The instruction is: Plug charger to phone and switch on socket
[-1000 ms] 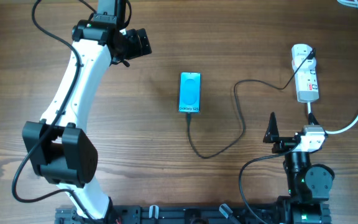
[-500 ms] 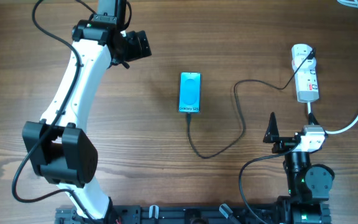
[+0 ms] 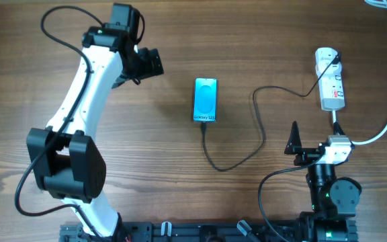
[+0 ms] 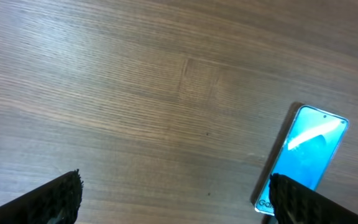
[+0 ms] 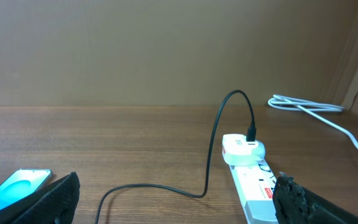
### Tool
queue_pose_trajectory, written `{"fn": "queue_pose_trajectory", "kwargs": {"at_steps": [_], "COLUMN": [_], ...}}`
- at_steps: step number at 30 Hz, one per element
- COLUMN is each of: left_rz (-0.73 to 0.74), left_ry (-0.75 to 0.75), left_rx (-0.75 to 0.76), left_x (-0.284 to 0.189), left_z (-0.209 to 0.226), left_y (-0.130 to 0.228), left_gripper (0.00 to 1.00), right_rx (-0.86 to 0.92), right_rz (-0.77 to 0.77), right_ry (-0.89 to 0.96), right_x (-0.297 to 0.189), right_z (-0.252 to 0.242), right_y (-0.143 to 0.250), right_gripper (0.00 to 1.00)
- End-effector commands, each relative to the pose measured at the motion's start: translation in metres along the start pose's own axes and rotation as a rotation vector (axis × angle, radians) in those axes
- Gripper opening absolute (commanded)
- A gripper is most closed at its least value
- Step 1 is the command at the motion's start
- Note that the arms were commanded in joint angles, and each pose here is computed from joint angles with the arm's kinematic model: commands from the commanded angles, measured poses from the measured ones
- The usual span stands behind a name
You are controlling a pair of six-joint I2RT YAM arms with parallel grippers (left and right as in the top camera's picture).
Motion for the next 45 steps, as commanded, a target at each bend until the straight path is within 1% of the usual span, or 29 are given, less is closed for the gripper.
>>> {"fn": "queue_pose_trajectory", "kwargs": {"at_steps": [1, 4, 11, 13, 14, 19, 25, 30, 40, 45], "left_rz": [-0.053, -0.11, -0.226, -0.288, -0.343, -0.565, -0.751, -0.866, -1.163, -1.242], "left_ry": [-0.001, 0.007, -0.071, -0.098, -0.113, -0.086, -0.063, -0.045, -0.021, -0.028], "left_rx": [-0.001, -0.001, -0.01, -0.018, -0.027, -0.079, -0.104, -0.115, -0.171, -0.196], "left_x": [-0.017, -0.033, -0.062, -0.067, -0.07, -0.076, -0.09, -0.098, -0.089, -0.084], "left_z": [-0.001, 0.0, 0.022, 0.03, 0.035, 0.05, 0.058, 0.062, 0.074, 0.085], "left_y": [0.011, 0.015, 0.049, 0.061, 0.069, 0.094, 0.127, 0.149, 0.164, 0.171], "left_gripper": [1.0, 1.0, 1.0, 1.0, 1.0, 1.0, 1.0, 1.0, 1.0, 1.0], "right_rx": [-0.018, -0.018, -0.018, -0.018, -0.018, -0.018, -0.018, -0.018, -0.018, -0.018], "right_rz": [-0.012, -0.012, -0.012, -0.012, -0.012, -0.012, -0.012, -0.012, -0.012, -0.012], "right_ry": [-0.01, -0.01, -0.01, -0.01, -0.011, -0.01, -0.01, -0.01, -0.011, -0.011], "right_x": [-0.001, -0.001, -0.001, -0.001, -0.001, -0.001, -0.001, -0.001, -0.001, -0.001], "right_z": [0.001, 0.001, 0.001, 0.001, 0.001, 0.001, 0.001, 0.001, 0.001, 0.001], "right_y": [-0.002, -0.002, -0.002, -0.002, -0.002, -0.002, -0.002, -0.002, -0.002, -0.002], "right_gripper": [1.0, 1.0, 1.0, 1.0, 1.0, 1.0, 1.0, 1.0, 1.0, 1.0]}}
Point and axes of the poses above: each gripper's point midway between its finger pads, its own x axis out along the fingers, its own z axis along the line the jaws close on, y = z × x, the point moved 2 cm from there along -x, back along the fingers, and after that the axes turned 15 degrees about x, right-handed, at the moved point
